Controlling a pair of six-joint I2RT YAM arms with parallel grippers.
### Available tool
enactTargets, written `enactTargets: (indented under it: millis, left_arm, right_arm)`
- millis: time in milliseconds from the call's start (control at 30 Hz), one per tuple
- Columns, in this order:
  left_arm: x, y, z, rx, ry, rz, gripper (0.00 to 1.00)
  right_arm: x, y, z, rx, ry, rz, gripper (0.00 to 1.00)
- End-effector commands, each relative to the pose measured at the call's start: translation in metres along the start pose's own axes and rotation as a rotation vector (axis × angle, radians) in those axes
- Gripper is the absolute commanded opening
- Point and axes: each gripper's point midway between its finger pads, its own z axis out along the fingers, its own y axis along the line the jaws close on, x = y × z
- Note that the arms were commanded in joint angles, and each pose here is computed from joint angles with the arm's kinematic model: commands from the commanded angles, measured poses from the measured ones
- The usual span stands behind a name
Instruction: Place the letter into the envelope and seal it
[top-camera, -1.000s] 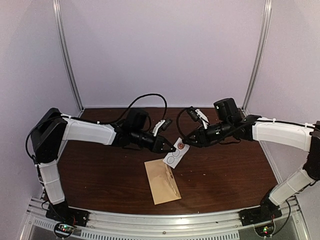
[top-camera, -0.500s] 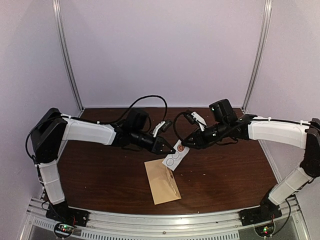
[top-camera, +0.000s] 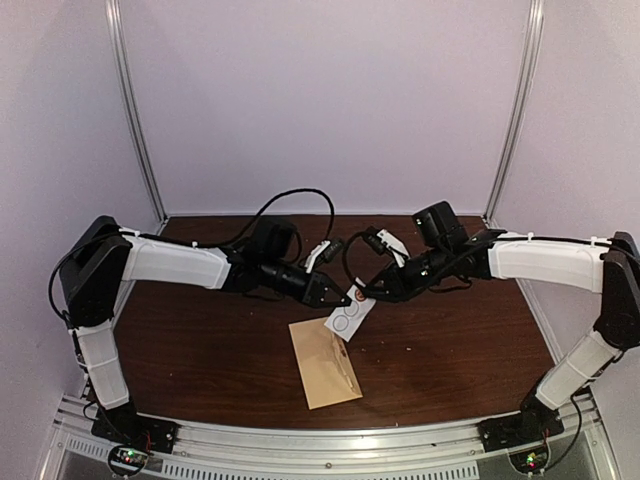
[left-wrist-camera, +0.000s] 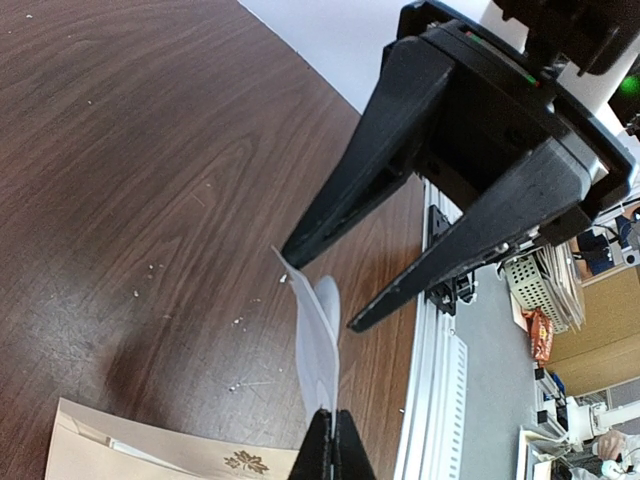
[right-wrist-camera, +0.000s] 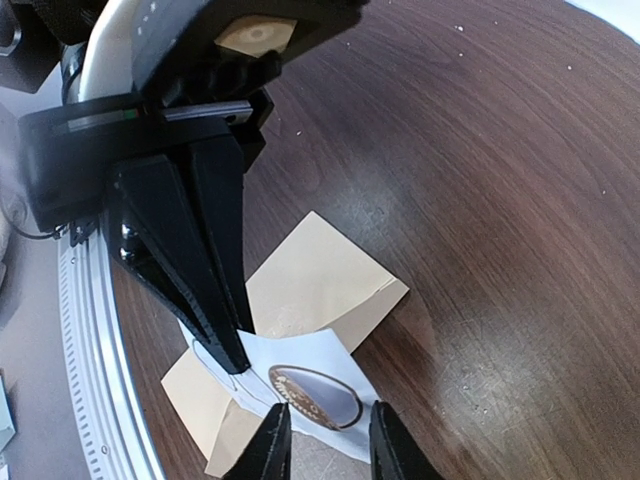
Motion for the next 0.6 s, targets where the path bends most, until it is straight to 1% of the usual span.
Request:
enactTargets:
  millis: [0, 133, 300, 400, 567]
  left_arm:
    - [-0.021, -0.018, -0.010, 0.032, -0.044, 0.044, 0.00]
    - [-0.021, -0.018, -0.010, 0.031, -0.047, 0.044, 0.00]
    - [-0.022, -0.018, -0.010, 0.031, -0.050, 0.039, 0.00]
    - [-0.021, -0.017, -0.010, 0.027, -0.050, 0.037, 0.00]
    - [-0.021, -0.013, -0.010, 0.010, -0.055, 0.025, 0.00]
  right_arm:
    - [-0.013, 0.001, 0.000, 0.005, -0.017, -0.027, 0.23]
    - [-0.013, 0.002, 0.002, -0.006, -0.014, -0.027, 0.14]
    - [-0.011, 0.005, 0.003, -0.023, -0.008, -0.025, 0.07]
    - [-0.011, 0.007, 0.003, -0.034, -0.010, -0.026, 0.00]
    - [-0.014, 0.012, 0.002, -0.064, -0.023, -0.030, 0.00]
